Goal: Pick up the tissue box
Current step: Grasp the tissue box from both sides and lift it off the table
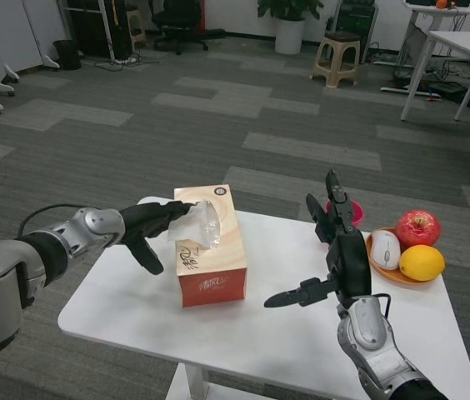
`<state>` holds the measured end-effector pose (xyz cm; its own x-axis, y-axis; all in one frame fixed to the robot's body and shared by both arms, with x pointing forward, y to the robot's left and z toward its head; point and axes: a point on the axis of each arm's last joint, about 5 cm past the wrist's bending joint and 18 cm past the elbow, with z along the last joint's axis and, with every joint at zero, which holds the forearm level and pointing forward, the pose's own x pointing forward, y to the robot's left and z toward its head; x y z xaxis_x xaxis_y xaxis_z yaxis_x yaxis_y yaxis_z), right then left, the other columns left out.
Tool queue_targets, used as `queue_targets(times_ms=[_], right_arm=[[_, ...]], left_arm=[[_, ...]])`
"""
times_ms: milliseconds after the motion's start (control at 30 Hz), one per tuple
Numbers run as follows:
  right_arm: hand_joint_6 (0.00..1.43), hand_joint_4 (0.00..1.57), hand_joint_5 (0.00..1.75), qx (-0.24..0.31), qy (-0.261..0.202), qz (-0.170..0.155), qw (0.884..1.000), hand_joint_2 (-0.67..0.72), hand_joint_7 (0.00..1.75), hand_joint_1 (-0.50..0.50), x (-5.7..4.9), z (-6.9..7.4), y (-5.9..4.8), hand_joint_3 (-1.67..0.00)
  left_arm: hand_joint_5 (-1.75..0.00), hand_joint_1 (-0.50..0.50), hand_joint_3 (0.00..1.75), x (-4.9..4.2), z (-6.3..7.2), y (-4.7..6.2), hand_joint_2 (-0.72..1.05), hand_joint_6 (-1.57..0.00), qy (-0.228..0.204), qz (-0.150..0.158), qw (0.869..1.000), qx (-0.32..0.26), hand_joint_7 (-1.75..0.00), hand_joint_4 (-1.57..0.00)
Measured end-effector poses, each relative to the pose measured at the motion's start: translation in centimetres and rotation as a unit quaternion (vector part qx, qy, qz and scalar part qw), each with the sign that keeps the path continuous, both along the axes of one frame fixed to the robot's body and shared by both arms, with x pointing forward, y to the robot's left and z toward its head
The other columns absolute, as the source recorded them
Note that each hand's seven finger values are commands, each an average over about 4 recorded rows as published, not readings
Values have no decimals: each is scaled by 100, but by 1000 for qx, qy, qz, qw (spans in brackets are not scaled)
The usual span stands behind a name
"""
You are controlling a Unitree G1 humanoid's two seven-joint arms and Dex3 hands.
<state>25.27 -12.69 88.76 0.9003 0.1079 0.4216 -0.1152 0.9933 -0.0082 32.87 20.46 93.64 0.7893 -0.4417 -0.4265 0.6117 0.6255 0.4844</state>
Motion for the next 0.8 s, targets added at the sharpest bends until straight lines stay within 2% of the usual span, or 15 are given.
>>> queue_targets(times_ms=[300, 467, 700, 800], right_arm=[[0, 35, 0, 0, 3, 0, 1000, 22, 0, -46, -12, -14, -3, -16], [0, 34, 0, -4, 6, 4, 1000, 22, 0, -46, -25, -29, 6, -16], [0, 31, 0, -8, 11, 12, 1000, 22, 0, -46, -52, -59, 27, -16], [0, 31, 0, -10, 12, 15, 1000, 22, 0, -46, -57, -65, 32, -16]], left_arm=[[0, 50, 0, -1, -3, -215, 105, 0, -6, -50, 999, -13, 0, 0], [0, 50, 7, -5, 6, -288, 105, 0, -10, -70, 997, -18, 0, 0], [0, 50, 4, -13, 12, -366, 105, 0, -15, -91, 996, -18, 0, 0], [0, 50, 9, -17, 17, -399, 105, 0, -16, -99, 995, -20, 0, 0]])
